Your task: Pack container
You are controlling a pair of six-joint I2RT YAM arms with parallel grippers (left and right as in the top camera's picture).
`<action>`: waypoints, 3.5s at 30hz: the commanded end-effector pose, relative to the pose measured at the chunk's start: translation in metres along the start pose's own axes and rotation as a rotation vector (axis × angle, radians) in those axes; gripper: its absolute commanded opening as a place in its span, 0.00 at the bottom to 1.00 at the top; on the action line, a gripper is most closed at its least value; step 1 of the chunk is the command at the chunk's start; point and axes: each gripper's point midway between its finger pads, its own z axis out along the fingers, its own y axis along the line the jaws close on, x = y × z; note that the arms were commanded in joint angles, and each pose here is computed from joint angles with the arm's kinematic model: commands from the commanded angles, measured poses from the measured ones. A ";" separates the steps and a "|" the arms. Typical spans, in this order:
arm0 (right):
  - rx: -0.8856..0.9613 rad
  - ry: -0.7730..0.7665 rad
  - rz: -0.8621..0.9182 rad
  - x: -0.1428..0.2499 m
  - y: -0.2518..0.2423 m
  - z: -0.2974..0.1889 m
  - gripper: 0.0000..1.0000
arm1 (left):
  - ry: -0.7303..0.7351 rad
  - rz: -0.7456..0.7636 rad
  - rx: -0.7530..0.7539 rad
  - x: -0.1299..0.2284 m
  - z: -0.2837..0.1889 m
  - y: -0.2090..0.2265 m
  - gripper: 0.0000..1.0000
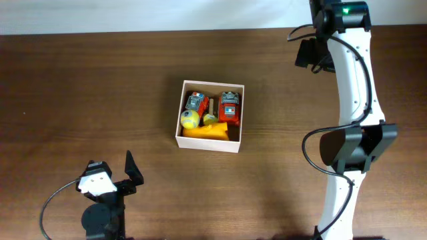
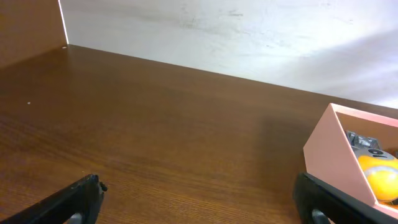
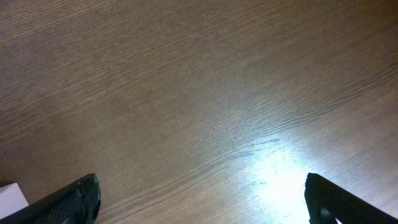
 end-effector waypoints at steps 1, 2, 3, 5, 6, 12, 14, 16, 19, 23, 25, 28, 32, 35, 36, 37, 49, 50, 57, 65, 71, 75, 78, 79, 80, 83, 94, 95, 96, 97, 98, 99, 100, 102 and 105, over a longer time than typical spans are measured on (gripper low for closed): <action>0.004 0.004 0.006 0.000 -0.001 0.002 0.99 | -0.003 -0.002 0.015 0.002 0.000 -0.002 0.99; 0.004 0.004 0.006 0.000 -0.001 0.002 0.99 | -0.003 -0.002 0.015 0.002 0.000 -0.002 0.99; 0.003 0.004 0.006 0.000 -0.001 0.002 0.99 | -0.003 -0.002 0.015 0.002 0.000 -0.002 0.99; 0.001 0.002 -0.003 0.001 0.003 0.000 0.99 | -0.003 -0.002 0.015 0.002 0.000 -0.002 0.99; -0.005 -0.007 -0.009 0.002 0.006 -0.004 0.99 | -0.003 -0.002 0.015 0.002 0.000 -0.002 0.99; -0.065 -0.122 -0.046 0.011 0.016 -0.066 0.99 | -0.003 -0.002 0.015 0.002 0.000 -0.002 0.99; -0.102 -0.180 -0.049 0.015 0.015 -0.096 0.99 | -0.003 -0.002 0.015 0.002 0.000 -0.002 0.99; -0.151 -0.253 -0.048 0.023 0.011 -0.134 0.99 | -0.003 -0.002 0.015 0.002 0.000 -0.002 0.99; -0.220 -0.334 -0.048 0.035 0.004 -0.177 0.99 | -0.003 -0.002 0.015 0.002 0.000 -0.002 0.99; -0.313 -0.443 -0.041 0.057 -0.013 -0.232 0.99 | -0.003 -0.002 0.015 0.002 0.000 -0.002 0.99; -0.353 -0.501 -0.024 0.064 -0.024 -0.254 0.99 | -0.003 -0.002 0.015 0.002 0.000 -0.002 0.99; -0.392 -0.589 0.017 0.070 -0.042 -0.275 0.99 | -0.003 -0.002 0.015 0.002 0.000 -0.002 0.99; -0.400 -0.680 0.067 0.083 -0.062 -0.277 0.99 | -0.003 -0.002 0.015 0.002 0.000 -0.002 0.99; -0.411 -0.711 0.093 0.095 -0.070 -0.263 0.99 | -0.003 -0.002 0.015 0.002 0.000 -0.002 0.99; -0.414 -0.727 0.115 0.098 -0.075 -0.254 0.99 | -0.003 -0.002 0.015 0.002 0.000 -0.002 0.99; -0.425 -0.739 0.135 0.101 -0.079 -0.245 0.99 | -0.003 -0.002 0.015 0.002 0.000 -0.002 0.99; -0.548 -0.884 0.192 0.143 -0.092 -0.159 0.99 | -0.003 -0.002 0.015 0.002 0.000 -0.002 0.99; -0.551 -0.913 0.165 0.147 -0.090 -0.155 0.99 | -0.003 -0.002 0.015 0.002 0.000 -0.002 0.99; -0.556 -1.098 0.083 0.171 -0.081 -0.113 0.99 | -0.003 -0.002 0.015 0.002 0.000 -0.002 0.99; -0.594 -1.211 0.100 0.185 -0.077 -0.092 0.99 | -0.003 -0.002 0.015 0.002 0.000 -0.002 0.99; -0.598 -1.238 0.083 0.196 -0.074 -0.077 0.99 | -0.003 -0.002 0.015 0.002 0.000 -0.002 0.99; -0.566 -1.301 -0.029 0.200 -0.067 -0.073 0.99 | -0.003 -0.002 0.015 0.002 0.000 -0.002 0.99; -0.571 -1.302 -0.030 0.203 -0.065 -0.068 0.99 | -0.003 -0.002 0.015 0.002 0.000 -0.002 0.99; -0.572 -1.302 -0.030 0.203 -0.065 -0.067 0.99 | -0.003 -0.002 0.015 0.002 0.000 -0.002 0.99; -0.571 -1.300 -0.031 0.204 -0.065 -0.065 0.99 | -0.003 -0.002 0.015 0.002 0.000 -0.002 0.99; -0.576 -1.286 -0.037 0.205 -0.062 -0.058 0.99 | -0.003 -0.002 0.015 0.002 0.000 -0.002 0.99; -0.600 -1.225 -0.003 0.213 -0.055 -0.028 0.99 | -0.003 -0.002 0.015 0.002 0.000 -0.002 0.99; -0.599 -1.218 -0.004 0.214 -0.054 -0.027 0.99 | -0.003 -0.002 0.015 0.002 0.000 -0.002 0.99; -0.598 -1.209 -0.006 0.214 -0.054 -0.025 0.99 | -0.003 -0.002 0.015 0.002 0.000 -0.002 0.99; -0.596 -1.198 -0.008 0.215 -0.053 -0.022 0.99 | -0.003 -0.002 0.015 0.002 0.000 -0.002 0.99; -0.594 -1.189 -0.010 0.216 -0.053 -0.020 0.99 | -0.003 -0.002 0.015 0.002 0.000 -0.002 0.99; -0.592 -1.177 -0.012 0.217 -0.053 -0.017 0.99 | -0.003 -0.002 0.015 0.002 0.000 -0.002 0.99; -0.588 -1.175 -0.011 0.217 -0.053 -0.016 0.99 | -0.003 -0.002 0.015 0.002 0.000 -0.002 0.99; -0.578 -1.176 -0.009 0.217 -0.054 -0.016 0.99 | -0.003 -0.002 0.015 0.002 0.000 -0.002 0.99; -0.560 -1.183 -0.030 0.216 -0.055 -0.016 0.99 | -0.003 -0.002 0.015 0.002 0.000 -0.002 0.99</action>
